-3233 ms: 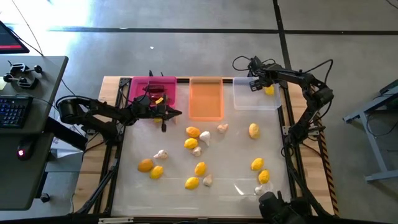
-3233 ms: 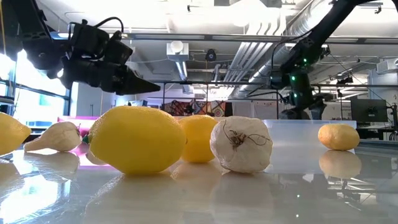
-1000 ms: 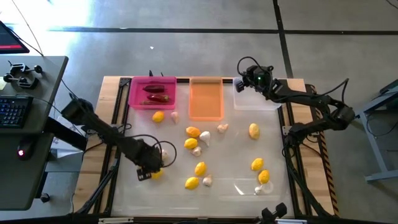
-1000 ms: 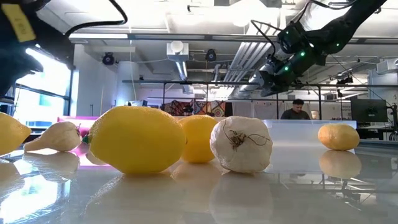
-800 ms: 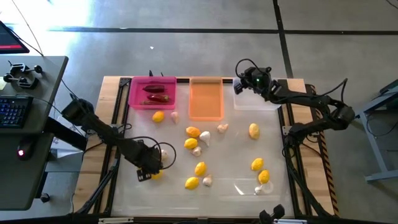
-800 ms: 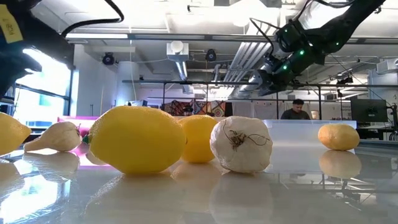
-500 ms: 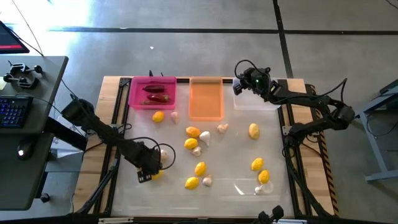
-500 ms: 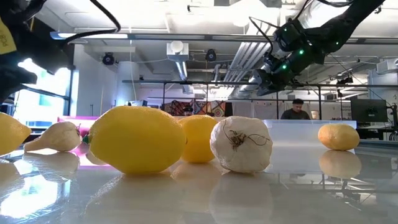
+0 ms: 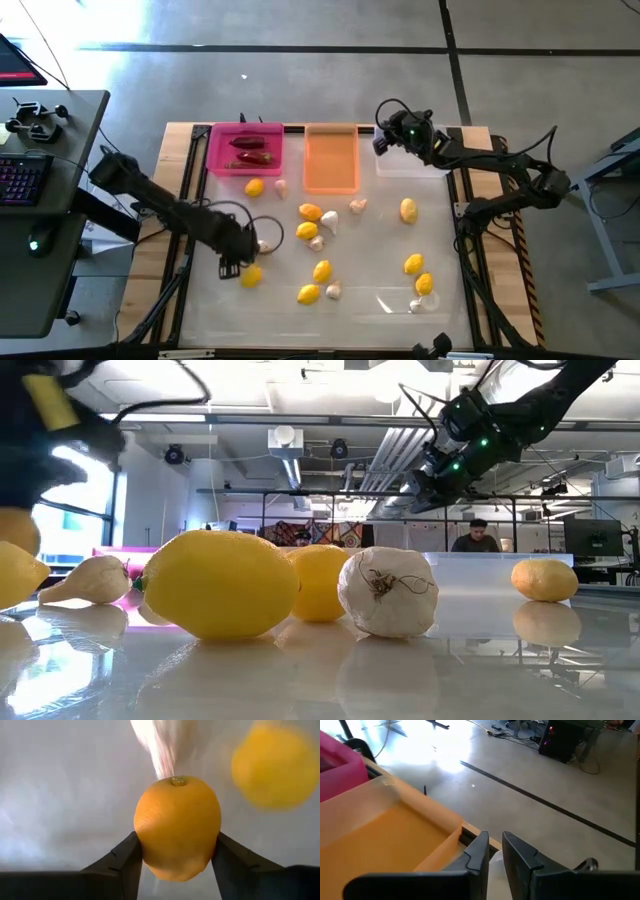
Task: Sort produce into baskets
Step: Put the yellow lemon into the transparent bin
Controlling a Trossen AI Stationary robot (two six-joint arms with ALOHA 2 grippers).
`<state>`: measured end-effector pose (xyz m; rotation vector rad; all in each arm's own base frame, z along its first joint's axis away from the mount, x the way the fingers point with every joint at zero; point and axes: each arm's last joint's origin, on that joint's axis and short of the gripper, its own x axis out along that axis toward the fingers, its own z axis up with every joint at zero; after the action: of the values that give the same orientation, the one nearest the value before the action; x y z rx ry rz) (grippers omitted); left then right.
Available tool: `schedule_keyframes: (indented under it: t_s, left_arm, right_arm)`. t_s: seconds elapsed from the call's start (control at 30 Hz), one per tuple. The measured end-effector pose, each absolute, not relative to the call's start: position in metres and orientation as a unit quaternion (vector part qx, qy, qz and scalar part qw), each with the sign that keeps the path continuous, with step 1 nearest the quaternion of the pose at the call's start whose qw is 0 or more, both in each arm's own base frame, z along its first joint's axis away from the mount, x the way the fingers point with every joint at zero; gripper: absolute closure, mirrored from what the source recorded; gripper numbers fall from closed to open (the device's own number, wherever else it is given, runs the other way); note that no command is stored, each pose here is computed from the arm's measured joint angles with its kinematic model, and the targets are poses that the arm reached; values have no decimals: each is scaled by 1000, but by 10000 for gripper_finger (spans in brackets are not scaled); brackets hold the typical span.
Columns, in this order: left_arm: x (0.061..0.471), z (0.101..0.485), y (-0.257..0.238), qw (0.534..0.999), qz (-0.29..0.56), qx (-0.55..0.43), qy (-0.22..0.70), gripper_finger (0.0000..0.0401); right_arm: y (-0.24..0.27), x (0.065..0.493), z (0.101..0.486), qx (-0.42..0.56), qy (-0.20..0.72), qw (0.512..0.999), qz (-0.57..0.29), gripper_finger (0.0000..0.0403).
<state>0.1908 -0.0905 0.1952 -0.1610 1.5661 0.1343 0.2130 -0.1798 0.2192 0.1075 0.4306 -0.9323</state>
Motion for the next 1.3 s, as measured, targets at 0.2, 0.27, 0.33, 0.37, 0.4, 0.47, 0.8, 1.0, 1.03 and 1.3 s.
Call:
schedule_keyframes:
  t_s: [0.2,0.27,0.33,0.37,0.4,0.47,0.8,1.0,1.03,1.3]
  left_arm:
    - [215,218,-56,809,47,-83,580,233]
    - [226,225,-46,846,32,-77,526,233]
    - [236,234,-37,880,18,-58,471,234]
    - [241,237,-32,894,12,-46,445,234]
    - [246,241,-27,907,8,-36,420,234]
    - [254,248,-16,929,-3,-16,369,234]
    - [266,259,49,989,-38,14,139,235]
    - [264,259,76,997,-33,32,66,235]
    - [265,259,79,997,-29,34,62,235]
    - [274,248,105,996,14,-66,52,235]
  right_arm:
    - [-176,218,221,41,200,884,-420,359]
    - [-175,220,224,39,185,889,-417,359]
    - [-172,223,226,35,172,895,-411,359]
    - [-170,225,227,34,168,898,-405,359]
    - [-169,227,227,33,166,902,-397,359]
    - [-166,229,228,32,163,911,-378,359]
    - [-143,246,233,35,132,961,-240,359]
    - [-127,256,236,19,117,975,-190,359]
    - [-125,257,238,8,112,976,-185,359]
    - [-111,265,244,-59,89,981,-160,359]
